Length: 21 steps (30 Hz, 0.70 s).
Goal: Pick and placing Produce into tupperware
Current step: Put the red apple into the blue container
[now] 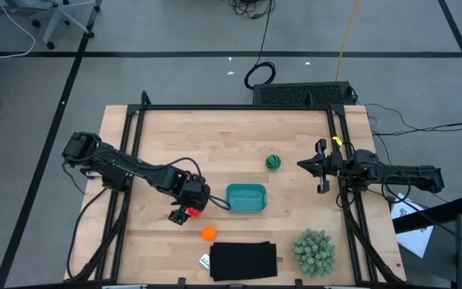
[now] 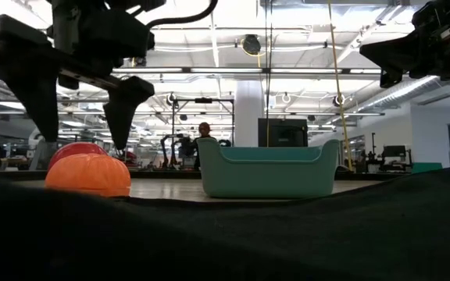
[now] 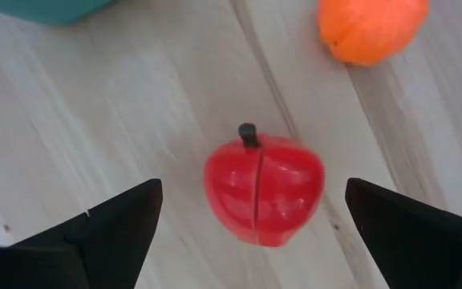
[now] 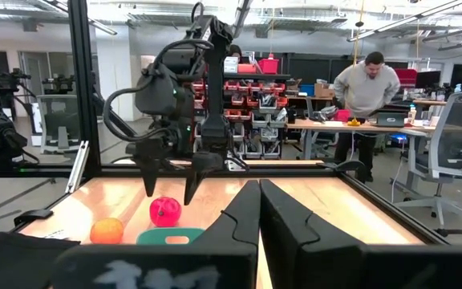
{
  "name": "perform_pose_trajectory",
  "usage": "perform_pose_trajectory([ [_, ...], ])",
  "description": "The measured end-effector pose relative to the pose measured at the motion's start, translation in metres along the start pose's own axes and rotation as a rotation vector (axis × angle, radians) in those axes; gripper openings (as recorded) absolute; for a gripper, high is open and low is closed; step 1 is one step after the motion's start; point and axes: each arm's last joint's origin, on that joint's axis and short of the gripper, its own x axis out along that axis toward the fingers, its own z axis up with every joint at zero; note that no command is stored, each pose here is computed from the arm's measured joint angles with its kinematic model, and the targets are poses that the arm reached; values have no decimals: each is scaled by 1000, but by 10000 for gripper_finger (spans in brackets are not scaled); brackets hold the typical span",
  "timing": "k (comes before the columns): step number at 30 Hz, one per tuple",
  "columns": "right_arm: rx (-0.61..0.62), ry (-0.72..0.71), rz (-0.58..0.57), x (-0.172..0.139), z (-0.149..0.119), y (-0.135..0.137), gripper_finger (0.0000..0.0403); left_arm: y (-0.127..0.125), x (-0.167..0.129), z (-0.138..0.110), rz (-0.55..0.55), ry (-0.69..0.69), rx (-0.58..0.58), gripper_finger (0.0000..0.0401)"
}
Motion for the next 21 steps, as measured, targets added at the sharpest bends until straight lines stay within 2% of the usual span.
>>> perform_pose_trajectory([
  [21, 0, 0, 0, 0, 0, 0, 0, -1, 30, -17, 9, -88, 56, 399],
])
